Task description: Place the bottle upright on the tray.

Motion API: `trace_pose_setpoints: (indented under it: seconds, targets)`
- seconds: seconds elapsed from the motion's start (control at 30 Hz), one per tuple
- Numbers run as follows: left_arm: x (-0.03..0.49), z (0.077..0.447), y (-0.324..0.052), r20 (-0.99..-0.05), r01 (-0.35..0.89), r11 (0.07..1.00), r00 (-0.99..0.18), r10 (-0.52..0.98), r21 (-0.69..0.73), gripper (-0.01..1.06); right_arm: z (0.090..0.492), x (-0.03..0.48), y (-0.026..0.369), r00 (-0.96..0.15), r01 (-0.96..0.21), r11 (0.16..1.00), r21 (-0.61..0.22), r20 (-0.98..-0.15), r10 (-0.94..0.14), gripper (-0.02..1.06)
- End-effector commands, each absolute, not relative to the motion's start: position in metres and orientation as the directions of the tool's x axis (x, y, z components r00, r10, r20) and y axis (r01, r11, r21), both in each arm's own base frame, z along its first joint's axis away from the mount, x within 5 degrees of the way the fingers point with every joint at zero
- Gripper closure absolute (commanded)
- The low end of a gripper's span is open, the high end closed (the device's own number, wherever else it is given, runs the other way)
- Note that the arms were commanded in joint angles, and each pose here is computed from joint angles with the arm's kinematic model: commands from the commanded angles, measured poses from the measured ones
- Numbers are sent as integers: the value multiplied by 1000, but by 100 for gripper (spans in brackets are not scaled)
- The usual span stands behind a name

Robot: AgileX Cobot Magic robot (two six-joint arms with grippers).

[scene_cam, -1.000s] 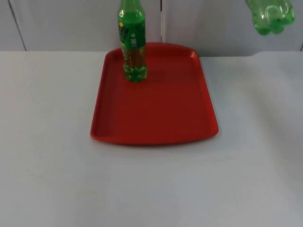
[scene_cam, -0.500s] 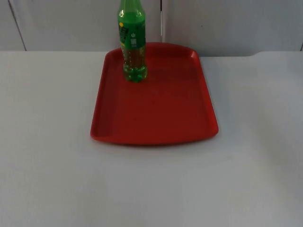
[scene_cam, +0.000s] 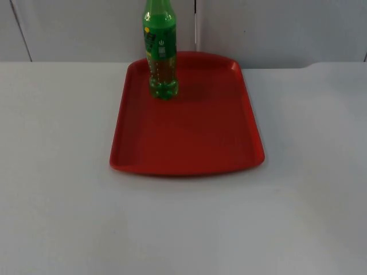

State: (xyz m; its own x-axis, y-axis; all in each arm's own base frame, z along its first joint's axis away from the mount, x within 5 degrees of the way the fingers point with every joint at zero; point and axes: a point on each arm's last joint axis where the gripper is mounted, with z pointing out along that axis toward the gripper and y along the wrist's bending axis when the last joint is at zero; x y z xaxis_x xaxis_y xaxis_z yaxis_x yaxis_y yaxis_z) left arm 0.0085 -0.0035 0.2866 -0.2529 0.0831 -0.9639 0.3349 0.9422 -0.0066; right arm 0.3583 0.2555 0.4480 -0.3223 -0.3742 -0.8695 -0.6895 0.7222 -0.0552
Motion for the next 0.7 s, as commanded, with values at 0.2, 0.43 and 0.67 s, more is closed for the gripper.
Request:
trace_pose_setpoints:
  seconds: [0.2, 0.43, 0.67]
  targets:
    - [7, 289, -2, -967, 334, 942, -238, 89, 5, 0, 463, 316, 228, -240, -682, 723, -106, -902, -359, 105]
    - [7, 289, -2, -967, 332, 943, -237, 93, 9, 0, 421, 282, 200, -141, -622, 780, -67, -971, -195, 105]
    - [7, 289, -2, -967, 332, 943, -237, 93, 9, 0, 365, 263, 176, 12, -529, 847, -48, -999, -49, 105]
